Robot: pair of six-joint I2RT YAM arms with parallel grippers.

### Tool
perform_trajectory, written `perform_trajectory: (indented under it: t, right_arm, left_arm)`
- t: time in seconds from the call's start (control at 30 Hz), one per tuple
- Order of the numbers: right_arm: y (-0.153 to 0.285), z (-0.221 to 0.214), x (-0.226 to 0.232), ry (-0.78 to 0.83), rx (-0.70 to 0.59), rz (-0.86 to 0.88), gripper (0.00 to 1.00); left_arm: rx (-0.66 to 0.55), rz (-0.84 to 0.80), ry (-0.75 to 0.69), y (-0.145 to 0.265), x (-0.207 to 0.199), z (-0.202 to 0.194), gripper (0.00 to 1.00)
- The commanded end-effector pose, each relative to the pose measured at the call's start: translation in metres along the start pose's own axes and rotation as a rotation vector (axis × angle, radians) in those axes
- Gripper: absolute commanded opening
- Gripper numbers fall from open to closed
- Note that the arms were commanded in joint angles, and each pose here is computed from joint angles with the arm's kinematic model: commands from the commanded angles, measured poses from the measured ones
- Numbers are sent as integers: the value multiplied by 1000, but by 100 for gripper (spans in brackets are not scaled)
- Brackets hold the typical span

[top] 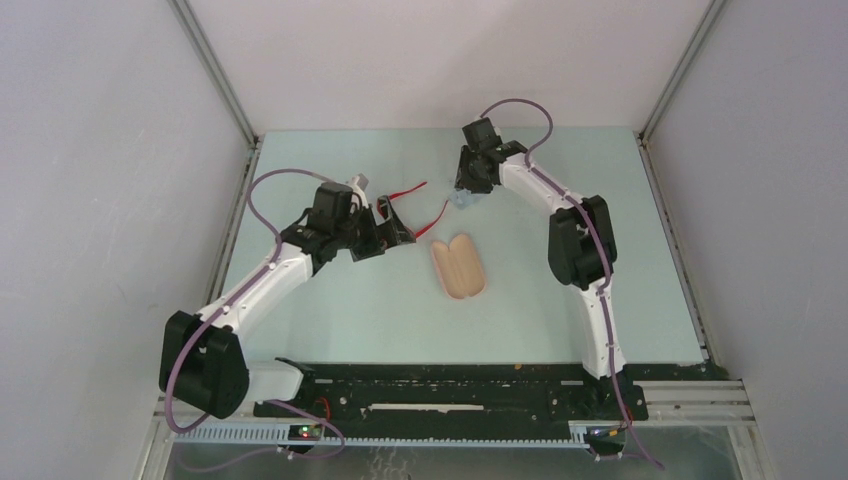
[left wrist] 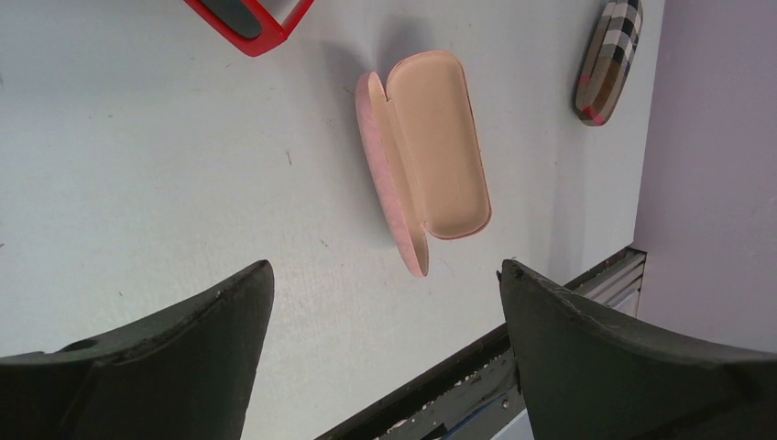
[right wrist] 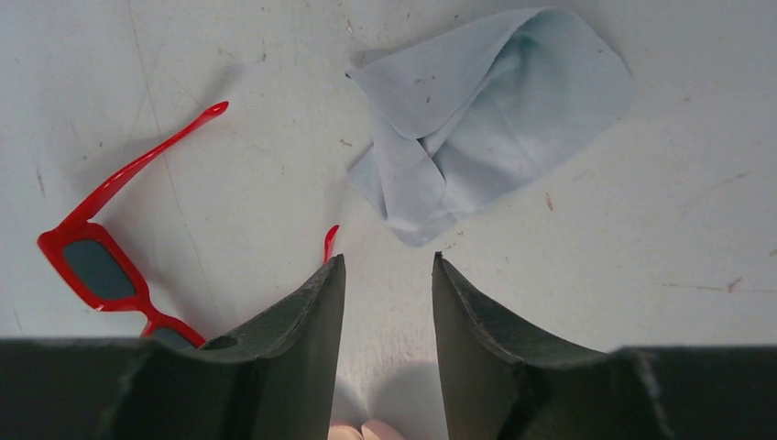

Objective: Organize the sunglasses
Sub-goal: Move the sunglasses case at the center of the board, then move the glasses cleaning cloth to the center of the board.

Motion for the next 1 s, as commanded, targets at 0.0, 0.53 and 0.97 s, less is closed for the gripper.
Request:
perform_trajectory:
  t: [0.0, 0.53, 0.97]
  right_arm:
    - [-10, 8, 2, -23, 19, 5, 46]
    - [-32, 8, -9, -81, 52, 19, 4]
    - [71, -13, -60, -185, -62, 39, 0]
  left_arm:
    - [2, -37, 0, 2, -11, 6, 96]
    - [60, -36, -5, -7, -7, 2, 96]
    - [114, -143, 24, -15, -22, -2, 95]
Point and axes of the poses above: each gripper's point midway between its finger pads, its own y axis back along the fingers, its own x axis along the line the jaws close on, z = x × y, the point moved 6 cm from there along y, back along the fingers, and after that the axes turned 14 degrees about y, right-handed, at the moved point
